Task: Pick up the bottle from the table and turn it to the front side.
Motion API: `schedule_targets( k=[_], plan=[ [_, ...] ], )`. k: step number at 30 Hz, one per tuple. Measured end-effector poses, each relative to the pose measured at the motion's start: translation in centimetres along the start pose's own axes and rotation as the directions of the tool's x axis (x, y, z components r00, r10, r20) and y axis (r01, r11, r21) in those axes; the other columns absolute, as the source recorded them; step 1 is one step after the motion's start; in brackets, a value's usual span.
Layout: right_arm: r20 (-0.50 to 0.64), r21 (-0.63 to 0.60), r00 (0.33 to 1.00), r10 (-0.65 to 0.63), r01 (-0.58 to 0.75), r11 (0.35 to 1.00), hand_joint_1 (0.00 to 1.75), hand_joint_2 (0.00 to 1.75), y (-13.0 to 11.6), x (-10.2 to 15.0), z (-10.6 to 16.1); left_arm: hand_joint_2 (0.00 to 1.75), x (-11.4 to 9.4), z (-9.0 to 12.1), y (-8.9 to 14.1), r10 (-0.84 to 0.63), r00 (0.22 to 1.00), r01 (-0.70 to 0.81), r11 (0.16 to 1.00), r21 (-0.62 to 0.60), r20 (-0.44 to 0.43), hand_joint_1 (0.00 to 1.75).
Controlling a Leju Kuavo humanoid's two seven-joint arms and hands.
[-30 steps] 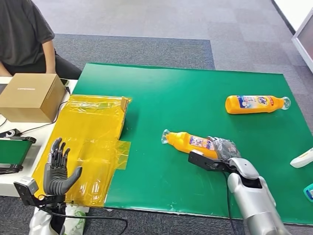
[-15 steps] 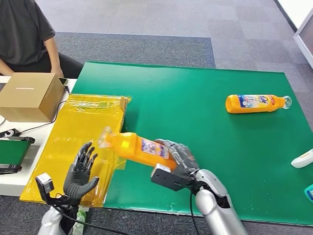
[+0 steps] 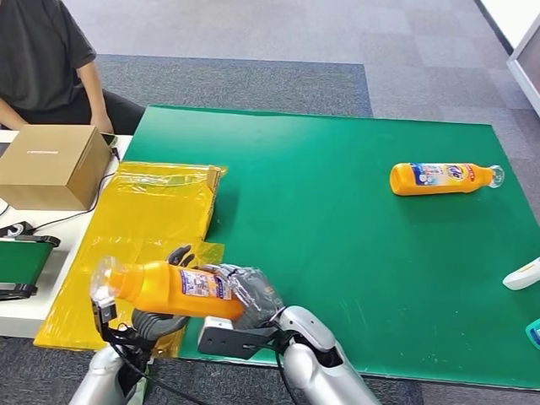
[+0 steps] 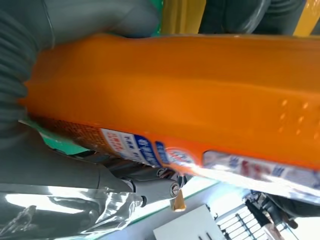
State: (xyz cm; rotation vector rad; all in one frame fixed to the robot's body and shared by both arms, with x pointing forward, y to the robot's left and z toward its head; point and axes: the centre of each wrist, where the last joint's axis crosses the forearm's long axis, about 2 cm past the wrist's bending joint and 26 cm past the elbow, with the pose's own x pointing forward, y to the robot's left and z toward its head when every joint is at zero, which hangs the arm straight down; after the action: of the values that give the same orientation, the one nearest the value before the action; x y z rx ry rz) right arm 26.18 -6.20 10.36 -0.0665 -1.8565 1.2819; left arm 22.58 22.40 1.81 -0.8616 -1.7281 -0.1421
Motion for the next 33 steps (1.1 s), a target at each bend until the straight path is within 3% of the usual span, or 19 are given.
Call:
schedule_targets(
  k=[6, 10, 21, 22, 24, 25, 26, 28, 31, 33],
  plan=[
    [0.003, 0.047, 1.0, -0.015, 0.015, 0.999, 1.75, 1.75, 0.9, -0.1, -0.5, 1.75, -0.1, 0.7, -0.2, 0.024, 0.999, -0.026, 0.998, -0.061, -0.023, 0.0],
    [0.005, 0.07, 1.0, -0.013, 0.013, 0.997, 1.75, 1.75, 1.3, 0.0, -0.9, 1.75, 0.2, 0.1, -1.0, 0.018, 1.0, -0.021, 0.989, -0.143, -0.026, 0.0],
    [0.017, 0.07, 1.0, -0.005, 0.004, 0.998, 1.75, 1.75, 0.6, 0.1, -2.1, 1.75, 3.1, -1.2, -1.9, -0.034, 0.997, 0.049, 0.964, -0.26, 0.062, 0.0],
    [0.021, 0.068, 1.0, -0.002, 0.0, 0.998, 1.66, 1.75, 0.5, 0.1, -2.3, 1.75, 3.4, -1.3, -1.9, -0.046, 0.996, 0.063, 0.964, -0.257, 0.071, 0.13],
    [0.028, 0.062, 1.0, 0.007, -0.009, 0.998, 1.27, 1.75, 0.3, 0.3, -2.5, 1.75, 3.8, -1.3, -2.0, -0.077, 0.993, 0.096, 0.966, -0.239, 0.09, 0.6],
    [0.031, 0.058, 0.999, 0.011, -0.013, 0.998, 0.93, 1.75, 0.2, 0.3, -2.6, 1.75, 3.9, -1.4, -2.1, -0.093, 0.991, 0.113, 0.967, -0.226, 0.097, 1.04],
    [0.032, 0.055, 0.999, 0.015, -0.017, 0.998, 0.67, 1.75, 0.1, 0.4, -2.7, 1.75, 4.0, -1.4, -2.2, -0.109, 0.989, 0.13, 0.968, -0.214, 0.103, 1.34],
    [0.032, 0.051, 0.999, 0.021, -0.023, 0.998, 0.31, 1.75, 0.1, 0.4, -2.7, 1.75, 4.1, -1.6, -2.4, -0.143, 0.983, 0.162, 0.969, -0.188, 0.114, 1.75],
    [0.031, 0.051, 0.999, 0.032, -0.034, 0.998, 0.05, 1.75, 0.1, 0.5, -2.7, 1.75, 4.3, -1.7, -2.6, -0.186, 0.975, 0.204, 0.967, -0.156, 0.124, 1.75],
    [0.032, 0.051, 0.999, 0.04, -0.042, 0.998, 0.0, 1.75, 0.1, 0.5, -2.8, 1.75, 4.4, -1.8, -2.6, -0.218, 0.968, 0.234, 0.963, -0.134, 0.125, 1.75]
  ],
)
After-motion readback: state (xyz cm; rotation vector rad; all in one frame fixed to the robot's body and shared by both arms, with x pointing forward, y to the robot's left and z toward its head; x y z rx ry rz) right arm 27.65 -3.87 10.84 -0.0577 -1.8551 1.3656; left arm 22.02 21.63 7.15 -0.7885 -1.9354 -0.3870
